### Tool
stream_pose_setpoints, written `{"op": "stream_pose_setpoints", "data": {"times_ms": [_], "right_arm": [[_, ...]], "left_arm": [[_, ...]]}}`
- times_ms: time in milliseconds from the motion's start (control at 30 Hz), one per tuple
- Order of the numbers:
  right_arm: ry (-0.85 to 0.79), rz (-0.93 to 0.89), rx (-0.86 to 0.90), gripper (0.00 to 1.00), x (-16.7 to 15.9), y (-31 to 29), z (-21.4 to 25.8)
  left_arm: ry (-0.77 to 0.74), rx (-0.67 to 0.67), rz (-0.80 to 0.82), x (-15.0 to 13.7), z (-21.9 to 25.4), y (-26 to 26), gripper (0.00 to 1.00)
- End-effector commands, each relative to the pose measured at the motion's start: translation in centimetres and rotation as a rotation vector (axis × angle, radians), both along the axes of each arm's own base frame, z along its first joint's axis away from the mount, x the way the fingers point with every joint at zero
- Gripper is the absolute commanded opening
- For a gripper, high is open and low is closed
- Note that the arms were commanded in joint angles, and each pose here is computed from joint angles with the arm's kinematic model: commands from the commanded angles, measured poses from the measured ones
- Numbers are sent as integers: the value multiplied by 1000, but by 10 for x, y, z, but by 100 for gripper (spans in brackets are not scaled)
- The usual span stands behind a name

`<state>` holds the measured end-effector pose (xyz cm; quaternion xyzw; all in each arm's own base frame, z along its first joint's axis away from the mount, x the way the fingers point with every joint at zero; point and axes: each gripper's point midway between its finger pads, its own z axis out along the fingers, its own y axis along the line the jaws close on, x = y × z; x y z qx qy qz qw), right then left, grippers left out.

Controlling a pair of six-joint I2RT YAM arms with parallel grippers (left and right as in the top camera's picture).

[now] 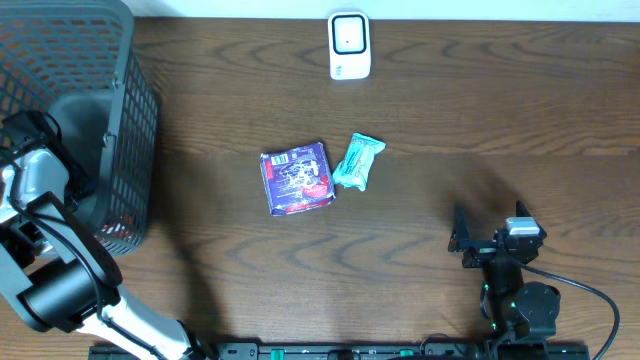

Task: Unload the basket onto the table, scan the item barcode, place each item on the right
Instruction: 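Reach the left gripper into the basket and grasp the orange snack box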

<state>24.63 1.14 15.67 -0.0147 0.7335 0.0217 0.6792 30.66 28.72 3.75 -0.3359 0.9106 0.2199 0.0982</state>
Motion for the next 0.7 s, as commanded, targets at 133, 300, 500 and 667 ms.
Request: {"op": "stream_pose_setpoints", "data": {"times_ms": [133, 300, 500, 667], "right_arm": [[2, -10, 3, 99, 0, -2, -1], [2, -10, 3, 99, 0, -2, -1], [2, -10, 3, 99, 0, -2, -1], [2, -10, 3, 99, 0, -2, -1]], "left_arm": [[-52, -124, -41, 10, -17, -19, 39], [-105, -225, -74, 19, -21, -37, 7], [-334, -348, -29, 50, 18, -59, 7], [-732, -412, -74, 91, 135, -80, 7]]}}
